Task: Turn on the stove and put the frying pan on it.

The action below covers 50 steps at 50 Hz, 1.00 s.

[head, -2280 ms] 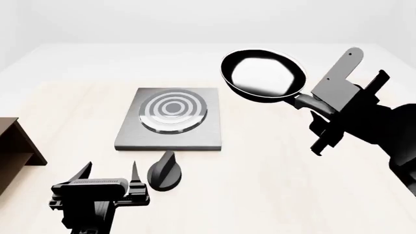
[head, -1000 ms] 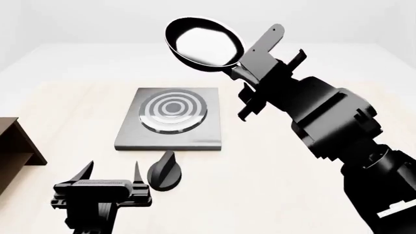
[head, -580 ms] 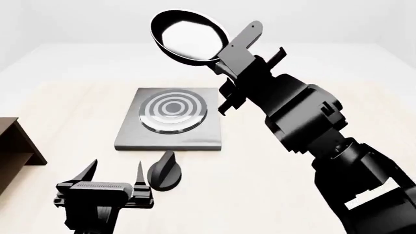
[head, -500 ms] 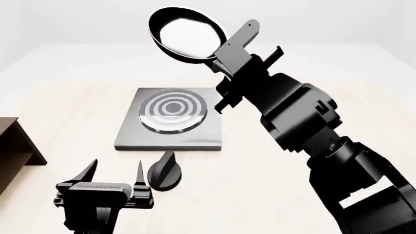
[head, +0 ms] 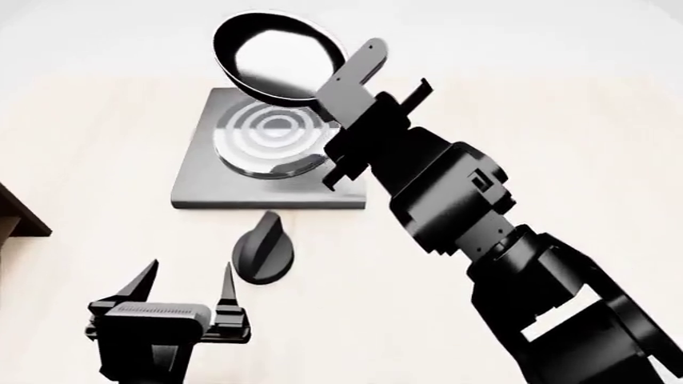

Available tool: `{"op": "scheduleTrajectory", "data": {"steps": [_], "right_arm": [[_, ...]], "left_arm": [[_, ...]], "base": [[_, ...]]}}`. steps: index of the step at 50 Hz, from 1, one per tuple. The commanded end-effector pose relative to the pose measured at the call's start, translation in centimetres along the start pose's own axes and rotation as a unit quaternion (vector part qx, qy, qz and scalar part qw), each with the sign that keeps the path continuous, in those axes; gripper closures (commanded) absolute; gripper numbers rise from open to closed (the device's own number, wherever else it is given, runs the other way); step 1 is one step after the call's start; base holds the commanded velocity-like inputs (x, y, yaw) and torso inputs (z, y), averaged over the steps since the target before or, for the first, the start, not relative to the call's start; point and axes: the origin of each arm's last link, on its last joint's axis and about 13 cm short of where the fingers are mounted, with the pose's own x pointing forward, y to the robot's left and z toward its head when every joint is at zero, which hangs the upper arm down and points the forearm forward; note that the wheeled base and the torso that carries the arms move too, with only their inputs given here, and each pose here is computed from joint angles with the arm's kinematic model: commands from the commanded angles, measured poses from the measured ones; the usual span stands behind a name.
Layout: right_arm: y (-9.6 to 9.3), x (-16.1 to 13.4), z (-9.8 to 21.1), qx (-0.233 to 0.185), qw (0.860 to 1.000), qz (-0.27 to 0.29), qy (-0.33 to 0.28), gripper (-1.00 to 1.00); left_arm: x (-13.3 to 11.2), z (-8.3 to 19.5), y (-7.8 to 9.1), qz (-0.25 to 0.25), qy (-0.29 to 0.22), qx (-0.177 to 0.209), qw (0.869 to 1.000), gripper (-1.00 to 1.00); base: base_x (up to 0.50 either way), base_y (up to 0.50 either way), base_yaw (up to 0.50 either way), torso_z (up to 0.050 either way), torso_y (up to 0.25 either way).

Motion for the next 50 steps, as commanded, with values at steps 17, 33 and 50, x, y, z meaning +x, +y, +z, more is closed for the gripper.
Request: {"op": "scheduleTrajectory", "data": {"steps": [17,33,50], "right_arm": [[0.7,1.1,2.2,-0.027,0.998,-0.057,-0.029,1.0],[2.4,2.5,1.9,-0.027,0.997,-0.061,-0.025,1.0],[3.2,3.2,0.6,-0.039,0.997,-0.061,-0.011,1.0]], "left_arm": [[0.1,-0.2,0.1,0.008,0.008,-0.019,1.0,-1.0],[0.1,-0.5,0.3,0.015,0.019,-0.017,1.0,-1.0],[0.1,-0.7,0.5,0.02,0.023,-0.02,0.999,-1.0]], "base": [[0.0,0.0,0.0,0.0,-0.081],[0.0,0.0,0.0,0.0,0.001],[0.0,0.0,0.0,0.0,0.002]]}}
